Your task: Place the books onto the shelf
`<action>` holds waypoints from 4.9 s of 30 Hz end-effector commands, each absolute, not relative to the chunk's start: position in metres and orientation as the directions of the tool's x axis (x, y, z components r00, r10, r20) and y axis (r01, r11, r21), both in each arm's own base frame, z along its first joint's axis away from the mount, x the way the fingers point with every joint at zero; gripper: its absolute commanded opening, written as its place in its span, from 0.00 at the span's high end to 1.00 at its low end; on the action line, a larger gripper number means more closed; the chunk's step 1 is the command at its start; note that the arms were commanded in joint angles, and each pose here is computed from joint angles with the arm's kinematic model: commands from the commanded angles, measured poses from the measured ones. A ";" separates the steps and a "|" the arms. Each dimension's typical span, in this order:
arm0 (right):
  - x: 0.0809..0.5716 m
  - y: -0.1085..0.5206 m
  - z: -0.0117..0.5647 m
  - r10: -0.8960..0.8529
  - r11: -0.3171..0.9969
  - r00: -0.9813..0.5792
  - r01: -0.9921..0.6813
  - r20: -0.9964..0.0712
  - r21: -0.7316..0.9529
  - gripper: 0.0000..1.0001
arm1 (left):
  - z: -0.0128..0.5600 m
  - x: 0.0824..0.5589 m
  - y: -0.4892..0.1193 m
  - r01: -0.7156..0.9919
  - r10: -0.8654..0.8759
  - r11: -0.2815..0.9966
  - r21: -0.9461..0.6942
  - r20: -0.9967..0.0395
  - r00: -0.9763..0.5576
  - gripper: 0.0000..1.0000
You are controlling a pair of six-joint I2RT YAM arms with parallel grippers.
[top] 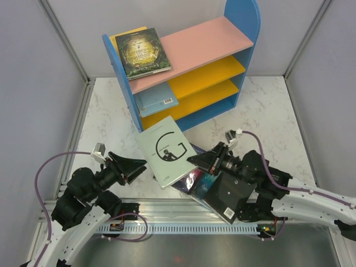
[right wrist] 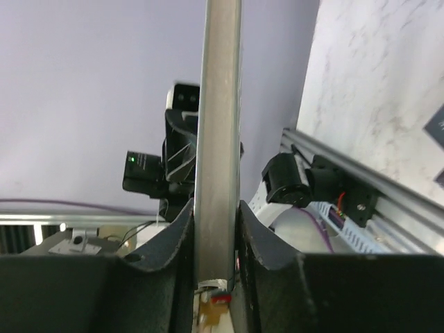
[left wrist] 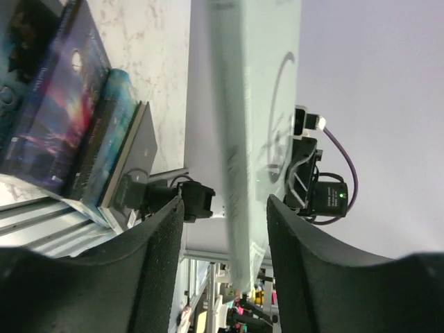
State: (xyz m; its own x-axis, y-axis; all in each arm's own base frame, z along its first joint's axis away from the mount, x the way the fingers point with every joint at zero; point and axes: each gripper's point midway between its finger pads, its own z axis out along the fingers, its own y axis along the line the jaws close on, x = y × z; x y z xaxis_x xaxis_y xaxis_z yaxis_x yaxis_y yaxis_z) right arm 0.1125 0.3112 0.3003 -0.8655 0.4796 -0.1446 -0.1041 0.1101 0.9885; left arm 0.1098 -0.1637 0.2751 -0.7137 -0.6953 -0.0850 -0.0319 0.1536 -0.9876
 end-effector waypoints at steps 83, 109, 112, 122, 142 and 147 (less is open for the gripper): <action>0.309 0.328 0.343 0.524 0.464 -0.771 -0.097 -0.362 0.880 0.02 | 0.251 0.033 -0.035 -0.118 -0.776 0.420 -0.900 -0.288 -0.561 0.15; 0.167 0.180 0.211 0.452 0.730 -0.810 0.096 -0.373 0.677 0.02 | 0.160 0.121 -0.229 0.157 -0.174 0.640 -0.752 -0.341 -0.924 0.16; 0.152 0.165 0.204 0.456 0.750 -0.811 0.127 -0.368 0.649 0.02 | 0.137 0.130 -0.240 0.159 -0.120 0.668 -0.727 -0.316 -0.941 0.15; 0.137 0.144 0.211 0.478 0.760 -0.788 0.151 -0.387 0.632 0.02 | 0.080 0.147 -0.269 0.198 0.003 0.687 -0.699 -0.269 -0.963 0.16; 0.149 0.151 0.200 0.425 0.803 -0.813 0.136 -0.398 0.580 0.02 | 0.078 0.109 -0.323 0.216 0.135 0.482 -0.849 -0.172 -0.976 0.98; 0.153 0.159 0.210 0.422 0.783 -0.806 0.093 -0.415 0.615 0.02 | 0.100 0.108 -0.320 0.201 0.067 0.445 -0.873 -0.191 -0.979 0.98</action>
State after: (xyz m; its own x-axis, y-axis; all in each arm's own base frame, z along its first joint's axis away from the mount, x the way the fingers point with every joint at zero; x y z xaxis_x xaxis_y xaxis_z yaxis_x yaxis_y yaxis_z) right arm 0.1433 0.1517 0.1898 -0.8307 0.4178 -0.3680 0.1519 0.8060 0.5721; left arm 0.1144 -0.3120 0.0723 -0.9867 0.0687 -0.1474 0.1612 0.5319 -0.8313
